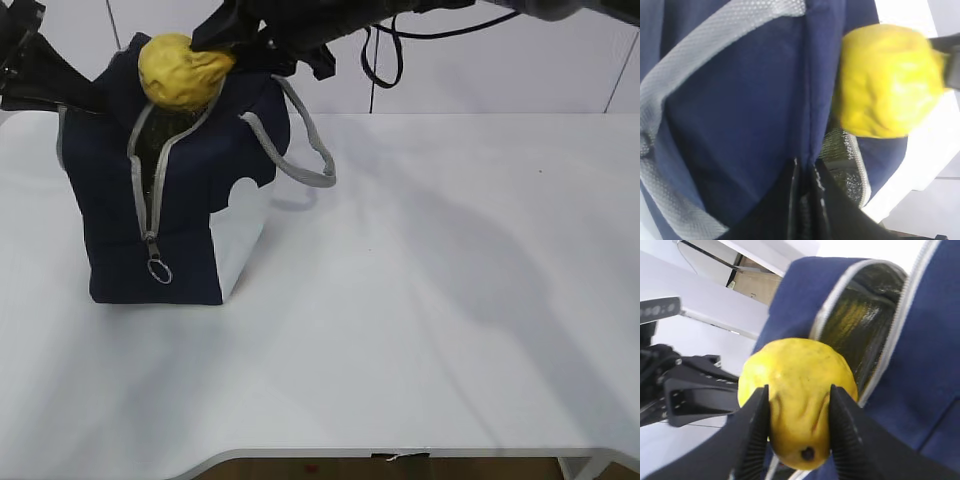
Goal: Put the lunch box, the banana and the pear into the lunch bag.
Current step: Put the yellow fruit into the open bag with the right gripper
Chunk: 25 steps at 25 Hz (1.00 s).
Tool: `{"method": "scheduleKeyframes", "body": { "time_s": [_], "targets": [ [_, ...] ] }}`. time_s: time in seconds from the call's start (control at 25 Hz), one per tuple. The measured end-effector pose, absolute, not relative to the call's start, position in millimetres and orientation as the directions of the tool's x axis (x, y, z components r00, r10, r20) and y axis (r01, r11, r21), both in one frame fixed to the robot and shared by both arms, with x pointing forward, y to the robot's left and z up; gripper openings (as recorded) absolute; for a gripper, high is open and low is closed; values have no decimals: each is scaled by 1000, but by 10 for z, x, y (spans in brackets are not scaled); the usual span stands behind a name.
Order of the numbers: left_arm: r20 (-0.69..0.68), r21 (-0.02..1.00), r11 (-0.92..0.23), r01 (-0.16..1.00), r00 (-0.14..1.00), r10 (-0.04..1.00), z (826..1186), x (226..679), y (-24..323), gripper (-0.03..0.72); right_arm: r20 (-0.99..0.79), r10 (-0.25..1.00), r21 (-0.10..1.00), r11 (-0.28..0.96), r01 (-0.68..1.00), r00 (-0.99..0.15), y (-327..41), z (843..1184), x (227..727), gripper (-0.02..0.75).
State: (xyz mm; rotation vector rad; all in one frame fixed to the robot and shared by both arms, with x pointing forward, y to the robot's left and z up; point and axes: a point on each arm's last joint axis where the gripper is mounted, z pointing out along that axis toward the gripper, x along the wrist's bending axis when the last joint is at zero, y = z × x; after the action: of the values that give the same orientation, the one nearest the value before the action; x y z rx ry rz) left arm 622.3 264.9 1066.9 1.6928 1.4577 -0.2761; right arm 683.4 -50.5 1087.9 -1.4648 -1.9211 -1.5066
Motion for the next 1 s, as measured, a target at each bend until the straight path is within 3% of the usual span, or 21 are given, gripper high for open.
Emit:
{"method": "scheduleKeyframes", "body": {
  "time_s": [0.44,0.56,0.76,1.0],
  "targets": [
    [-699,468,113,876,289,655,10726,6252,2618,9,678,586,559,-20,829,-443,-510,10660,6908,300],
    [-711,472,129,872,291,640,10745,6260,2608,9,674,591,560,-16,829,-443,-512,10648,6911,349],
    [-711,475,128,870,294,639,10747,6261,2608,9,675,589,555,-9,832,-444,-510,10645,6903,519],
    [-692,478,109,872,297,658,10726,6256,2620,9,661,576,553,57,831,-480,-506,10716,6851,550]
  ]
}}
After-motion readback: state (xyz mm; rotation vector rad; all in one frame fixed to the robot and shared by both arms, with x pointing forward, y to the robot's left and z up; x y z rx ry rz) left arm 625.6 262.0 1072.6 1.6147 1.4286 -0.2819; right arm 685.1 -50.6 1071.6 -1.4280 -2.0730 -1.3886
